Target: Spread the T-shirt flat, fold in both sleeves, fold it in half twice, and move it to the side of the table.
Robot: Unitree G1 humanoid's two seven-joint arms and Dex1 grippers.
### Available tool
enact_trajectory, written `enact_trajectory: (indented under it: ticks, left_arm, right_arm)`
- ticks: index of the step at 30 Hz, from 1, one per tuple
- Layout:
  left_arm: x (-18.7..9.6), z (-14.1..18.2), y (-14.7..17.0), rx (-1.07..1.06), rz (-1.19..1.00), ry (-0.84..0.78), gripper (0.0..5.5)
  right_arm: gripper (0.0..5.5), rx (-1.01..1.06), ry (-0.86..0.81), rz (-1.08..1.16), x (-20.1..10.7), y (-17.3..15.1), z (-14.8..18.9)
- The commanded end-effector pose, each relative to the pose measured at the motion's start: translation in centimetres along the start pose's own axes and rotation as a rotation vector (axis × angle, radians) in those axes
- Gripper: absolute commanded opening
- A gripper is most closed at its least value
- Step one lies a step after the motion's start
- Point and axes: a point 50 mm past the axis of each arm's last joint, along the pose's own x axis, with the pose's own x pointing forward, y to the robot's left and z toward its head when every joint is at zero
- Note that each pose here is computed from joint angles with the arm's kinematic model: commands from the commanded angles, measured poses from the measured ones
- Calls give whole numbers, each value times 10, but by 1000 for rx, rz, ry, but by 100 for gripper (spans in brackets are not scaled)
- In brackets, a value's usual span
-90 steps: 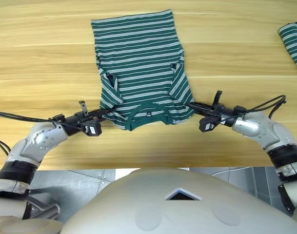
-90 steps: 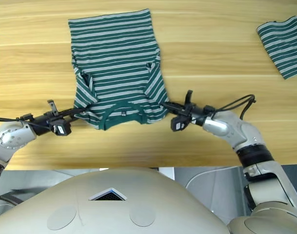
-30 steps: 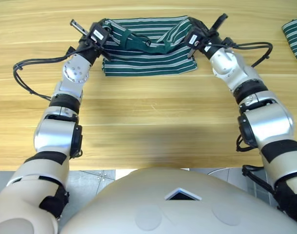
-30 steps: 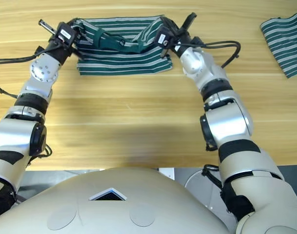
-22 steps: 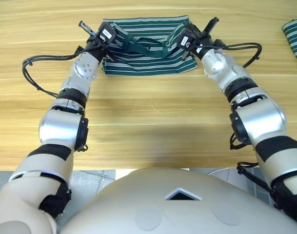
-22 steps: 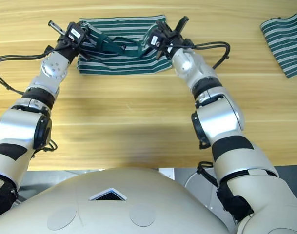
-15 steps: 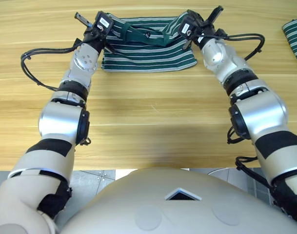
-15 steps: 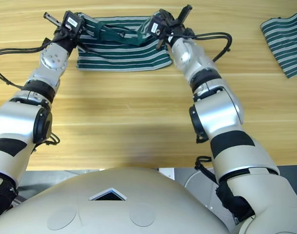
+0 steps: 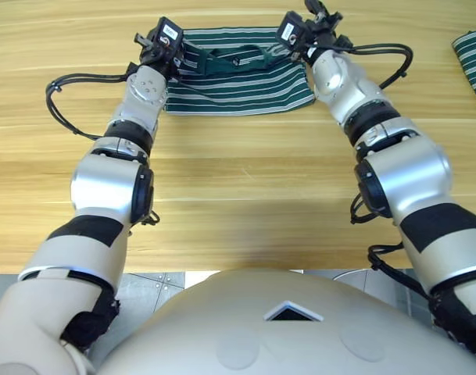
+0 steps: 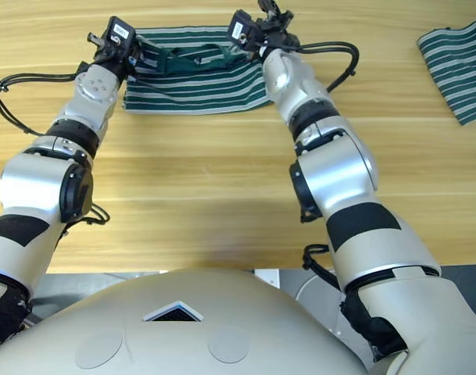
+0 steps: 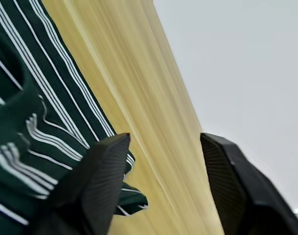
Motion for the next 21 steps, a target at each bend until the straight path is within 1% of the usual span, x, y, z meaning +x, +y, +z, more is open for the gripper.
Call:
enact_trajectory:
  ticks: [1,2,4,6,8,9,11,13,15,17,21]
  left_arm:
    - [5,14,19,-94,102,-11,281]
    - [5,16,24,-145,127,-11,302]
    - [5,16,31,-261,171,4,305]
    - [5,13,35,-368,198,25,305]
    - [4,7,40,-474,228,51,305]
    - [3,5,42,-519,241,63,305]
    - [3,4,42,-565,241,78,305]
    - [3,2,40,-571,236,95,305]
    - [1,-3,43,-597,262,118,305]
    - [-2,-12,47,-624,300,135,305]
    - [-13,-31,58,-637,390,101,305]
  right_arm:
    - [311,82,29,-73,4,-15,4]
    - [311,116,33,-88,4,-16,4]
    - [311,182,10,-126,4,-17,8]
    - [311,149,-56,-144,3,-9,17]
    - [311,-17,-222,-66,-3,22,38]
    - [311,-97,-312,10,-10,45,48]
    - [311,-209,-431,118,-22,76,58]
    - [311,-274,-526,178,-31,95,67]
    - [311,-309,-615,217,-38,105,78]
    - [311,-333,-639,226,-38,105,81]
    - [311,-424,-518,200,-24,88,67]
